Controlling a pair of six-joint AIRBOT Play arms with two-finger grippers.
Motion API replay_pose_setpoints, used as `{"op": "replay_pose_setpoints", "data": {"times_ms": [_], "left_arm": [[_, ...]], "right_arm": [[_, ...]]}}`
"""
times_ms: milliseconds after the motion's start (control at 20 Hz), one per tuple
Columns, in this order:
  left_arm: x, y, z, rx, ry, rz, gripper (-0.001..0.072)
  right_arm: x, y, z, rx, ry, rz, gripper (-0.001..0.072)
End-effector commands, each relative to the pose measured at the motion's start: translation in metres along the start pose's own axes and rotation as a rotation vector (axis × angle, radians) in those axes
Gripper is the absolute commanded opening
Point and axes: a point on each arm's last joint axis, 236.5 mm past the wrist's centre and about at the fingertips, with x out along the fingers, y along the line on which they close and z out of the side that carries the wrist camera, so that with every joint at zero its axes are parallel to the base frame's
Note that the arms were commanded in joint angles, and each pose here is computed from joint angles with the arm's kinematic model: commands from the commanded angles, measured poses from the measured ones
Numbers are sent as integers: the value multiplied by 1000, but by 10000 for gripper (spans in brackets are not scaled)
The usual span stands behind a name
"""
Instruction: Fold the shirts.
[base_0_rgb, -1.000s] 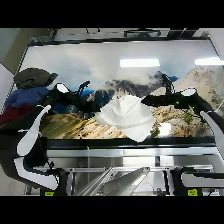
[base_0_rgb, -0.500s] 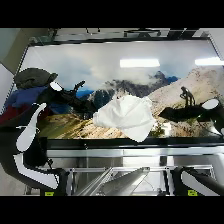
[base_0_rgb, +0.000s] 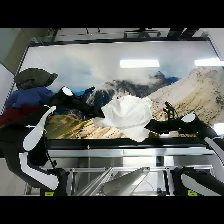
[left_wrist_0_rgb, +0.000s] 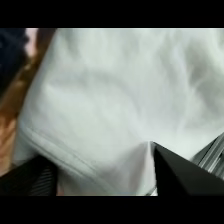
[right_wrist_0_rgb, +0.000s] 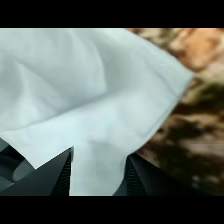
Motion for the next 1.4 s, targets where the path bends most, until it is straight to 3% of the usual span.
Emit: {"op": "replay_pose_setpoints", "data": {"times_ms": [0, 50, 100, 300, 400, 550, 700, 950, 1100, 1350], "left_arm": [[2, -17, 13, 20, -34, -53, 239], [-2, -25, 20, 34, -52, -75, 27], [-8, -34, 25, 51, -60, -97, 5], [-52, -73, 37, 137, -54, -138, 3], [-97, -107, 51, 218, -154, -129, 3], [-198, -205, 57, 402, -402, -241, 5], [-305, -311, 26, 623, -677, -317, 21], [-374, -413, -57, 916, -901, -218, 23], [-376, -415, -63, 907, -917, -187, 23], [-326, -335, 7, 650, -770, -230, 24]], "right_arm": [[12, 24, 1, -35, -15, 91, 140], [10, 34, 4, -41, -23, 129, 77], [5, 43, 6, -67, -23, 152, 21], [-65, 95, 37, -230, -141, 247, 19], [-148, 132, 64, -343, -328, 288, 20], [-292, 188, 80, -535, -681, 276, 19], [-420, 263, 47, -753, -1016, 274, 19], [-507, 343, -30, -1060, -1273, 164, 19], [-505, 343, -28, -1066, -1252, 164, 19], [-450, 290, 39, -888, -1012, 253, 20]]}}
